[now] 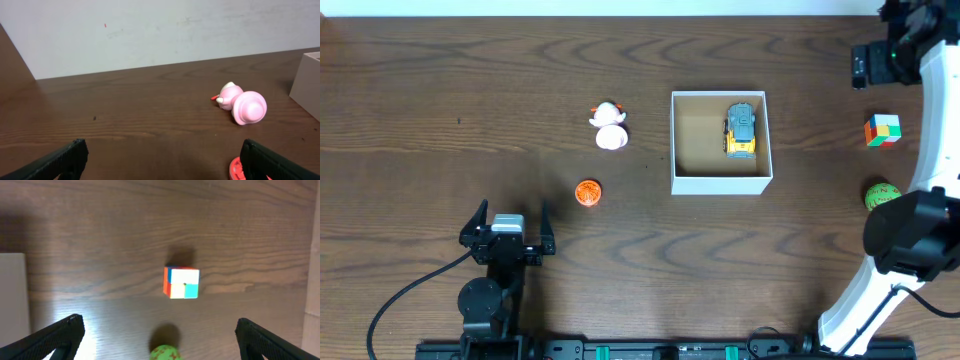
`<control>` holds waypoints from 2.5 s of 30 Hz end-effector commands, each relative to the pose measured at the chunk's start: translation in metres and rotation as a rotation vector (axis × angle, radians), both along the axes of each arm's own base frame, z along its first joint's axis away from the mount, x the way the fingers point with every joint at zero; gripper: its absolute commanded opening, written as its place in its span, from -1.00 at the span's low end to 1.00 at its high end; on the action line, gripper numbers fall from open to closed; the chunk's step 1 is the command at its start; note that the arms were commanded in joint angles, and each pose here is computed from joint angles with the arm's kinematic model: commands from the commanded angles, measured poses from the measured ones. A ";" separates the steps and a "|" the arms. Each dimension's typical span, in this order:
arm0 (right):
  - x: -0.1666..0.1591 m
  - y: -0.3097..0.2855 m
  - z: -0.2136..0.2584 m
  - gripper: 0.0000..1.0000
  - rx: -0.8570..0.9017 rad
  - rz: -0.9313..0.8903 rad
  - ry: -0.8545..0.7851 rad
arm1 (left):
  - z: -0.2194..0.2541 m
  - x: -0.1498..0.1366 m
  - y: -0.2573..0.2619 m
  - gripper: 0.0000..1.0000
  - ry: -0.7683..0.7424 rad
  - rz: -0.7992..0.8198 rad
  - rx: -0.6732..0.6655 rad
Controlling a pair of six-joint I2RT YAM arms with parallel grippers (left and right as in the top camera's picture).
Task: Pack container
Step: 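Move the right gripper over the colour cube, then lower and close the right gripper on the colour cube, lift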
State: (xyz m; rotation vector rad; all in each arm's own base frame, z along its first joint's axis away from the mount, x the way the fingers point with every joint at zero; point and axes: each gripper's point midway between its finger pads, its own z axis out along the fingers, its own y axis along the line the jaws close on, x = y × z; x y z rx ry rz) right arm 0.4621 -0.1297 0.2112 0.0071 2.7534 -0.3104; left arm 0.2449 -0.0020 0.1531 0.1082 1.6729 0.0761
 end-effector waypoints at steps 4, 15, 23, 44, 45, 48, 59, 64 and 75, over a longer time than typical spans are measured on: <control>-0.005 -0.026 -0.036 0.98 -0.020 0.106 0.059 | -0.016 -0.001 -0.001 0.96 0.048 -0.007 0.008; -0.010 -0.055 -0.064 0.98 0.077 0.014 0.041 | -0.016 -0.001 -0.001 0.96 0.048 -0.007 0.008; -0.005 -0.053 -0.105 0.99 0.126 0.015 0.105 | -0.016 -0.001 -0.001 0.96 0.048 -0.007 0.008; -0.014 -0.083 -0.180 0.98 0.151 -0.114 0.217 | -0.016 -0.001 -0.001 0.96 0.048 -0.007 0.008; -0.015 -0.084 -0.180 0.98 0.153 -0.117 0.217 | -0.016 -0.001 -0.001 0.96 0.048 -0.007 0.008; -0.017 -0.086 -0.180 0.98 0.156 -0.122 0.219 | -0.016 -0.001 -0.001 0.96 0.048 -0.007 0.008; -0.014 -0.079 -0.181 0.81 0.198 -0.109 0.209 | -0.016 -0.001 -0.001 0.96 0.048 -0.007 0.008; -0.015 -0.078 -0.182 0.67 0.200 -0.109 0.214 | -0.016 -0.001 -0.001 0.96 0.048 -0.007 0.008; -0.014 -0.074 -0.186 0.63 0.227 -0.102 0.214 | -0.016 -0.001 -0.001 0.96 0.048 -0.007 0.008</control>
